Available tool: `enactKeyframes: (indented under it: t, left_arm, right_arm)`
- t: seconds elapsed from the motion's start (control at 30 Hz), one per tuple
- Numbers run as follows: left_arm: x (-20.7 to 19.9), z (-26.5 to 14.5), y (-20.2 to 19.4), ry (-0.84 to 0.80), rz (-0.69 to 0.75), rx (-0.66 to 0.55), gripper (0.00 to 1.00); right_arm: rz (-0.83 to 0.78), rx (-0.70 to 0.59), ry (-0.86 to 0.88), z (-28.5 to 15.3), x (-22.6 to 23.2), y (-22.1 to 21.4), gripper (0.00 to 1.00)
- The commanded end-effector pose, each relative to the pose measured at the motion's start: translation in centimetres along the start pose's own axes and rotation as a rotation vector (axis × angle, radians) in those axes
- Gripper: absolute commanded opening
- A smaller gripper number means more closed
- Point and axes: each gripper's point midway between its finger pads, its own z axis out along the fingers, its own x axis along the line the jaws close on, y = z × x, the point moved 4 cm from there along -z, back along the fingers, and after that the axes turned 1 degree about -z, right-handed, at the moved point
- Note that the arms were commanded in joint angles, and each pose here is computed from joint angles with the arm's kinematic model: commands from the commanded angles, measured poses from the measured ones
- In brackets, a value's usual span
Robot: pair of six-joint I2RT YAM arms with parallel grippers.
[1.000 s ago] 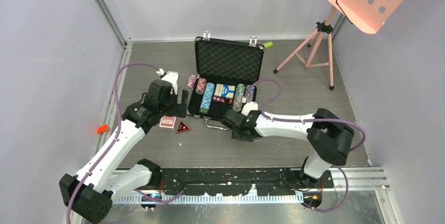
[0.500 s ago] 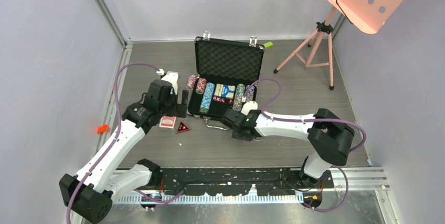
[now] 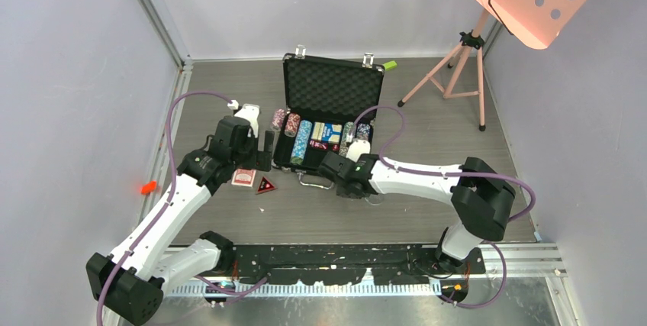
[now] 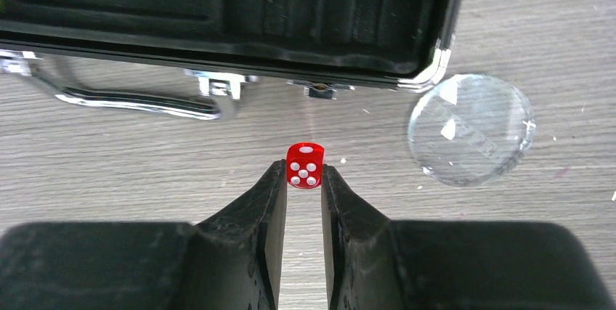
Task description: Pack up texas hold em set
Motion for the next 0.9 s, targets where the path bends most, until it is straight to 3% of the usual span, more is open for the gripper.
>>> enactKeyframes:
  t: [0.0, 0.27, 0.47, 0.87]
  left_arm:
    - [-0.1, -0.3, 0.7, -0.015, -0.007, -0.042, 0.92]
    - [-0.1, -0.2, 0.7, -0.012, -0.007, -0.041, 0.92]
    - [0.0, -0.2, 0.6, -0.007, -0.006, -0.038, 0.92]
    - [-0.1, -0.2, 0.6, -0.013, -0.007, -0.040, 0.92]
  right_arm:
    - [0.001, -0.082, 0.063, -2.4, 1.5, 3.5, 0.15]
    - [0.023, -0.160, 0.138, -4.3, 3.6, 9.6, 0.15]
    - [0.063, -0.164, 0.192, -2.7, 4.9, 13.7, 0.15]
    - [0.020, -0.141, 0.154, 1.9, 7.3, 15.9, 0.14]
